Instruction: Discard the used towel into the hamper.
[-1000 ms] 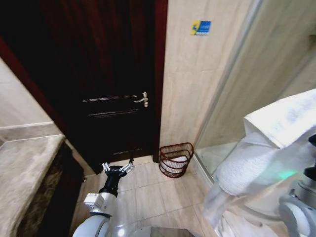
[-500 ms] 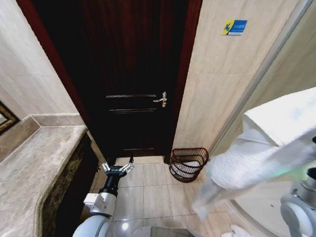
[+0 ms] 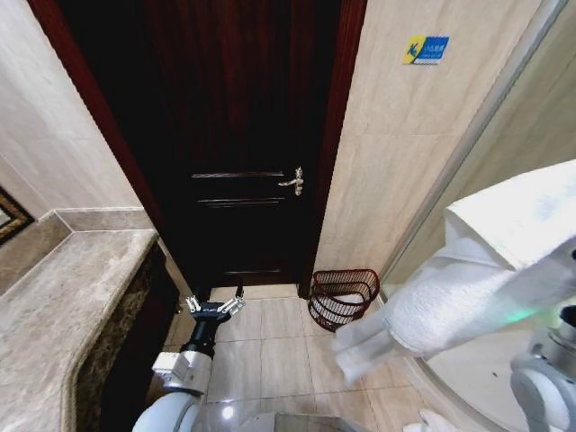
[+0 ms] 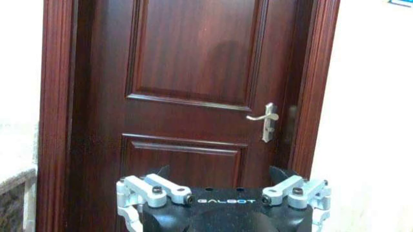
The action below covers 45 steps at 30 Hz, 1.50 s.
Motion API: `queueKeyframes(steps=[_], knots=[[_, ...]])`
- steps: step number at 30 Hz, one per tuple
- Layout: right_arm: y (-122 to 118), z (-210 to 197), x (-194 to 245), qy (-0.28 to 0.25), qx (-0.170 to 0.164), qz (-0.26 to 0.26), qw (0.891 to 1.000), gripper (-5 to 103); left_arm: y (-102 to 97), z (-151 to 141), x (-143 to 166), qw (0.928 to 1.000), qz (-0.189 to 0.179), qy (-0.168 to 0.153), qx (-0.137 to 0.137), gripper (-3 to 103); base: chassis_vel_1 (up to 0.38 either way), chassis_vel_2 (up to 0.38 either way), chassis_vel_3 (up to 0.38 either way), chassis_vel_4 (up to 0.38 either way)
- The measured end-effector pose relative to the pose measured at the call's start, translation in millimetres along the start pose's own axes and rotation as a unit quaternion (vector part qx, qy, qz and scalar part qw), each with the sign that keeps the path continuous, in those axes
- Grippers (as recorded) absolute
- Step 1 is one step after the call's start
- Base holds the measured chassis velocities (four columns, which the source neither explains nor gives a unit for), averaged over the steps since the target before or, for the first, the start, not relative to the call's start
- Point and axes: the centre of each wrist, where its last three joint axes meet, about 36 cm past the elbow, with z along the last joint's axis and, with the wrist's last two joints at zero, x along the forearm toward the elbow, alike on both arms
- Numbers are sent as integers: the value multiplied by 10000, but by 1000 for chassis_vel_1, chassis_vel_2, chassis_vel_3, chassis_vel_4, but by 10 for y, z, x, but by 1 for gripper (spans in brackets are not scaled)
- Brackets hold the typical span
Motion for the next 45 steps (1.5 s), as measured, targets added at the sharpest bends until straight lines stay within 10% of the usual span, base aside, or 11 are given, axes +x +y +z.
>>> queueKeyframes(steps=[45], knots=[[-16, -6, 1, -4, -101, -95, 9999, 6, 0, 0, 0, 10000, 0, 0, 0, 100, -5, 7, 6, -7]])
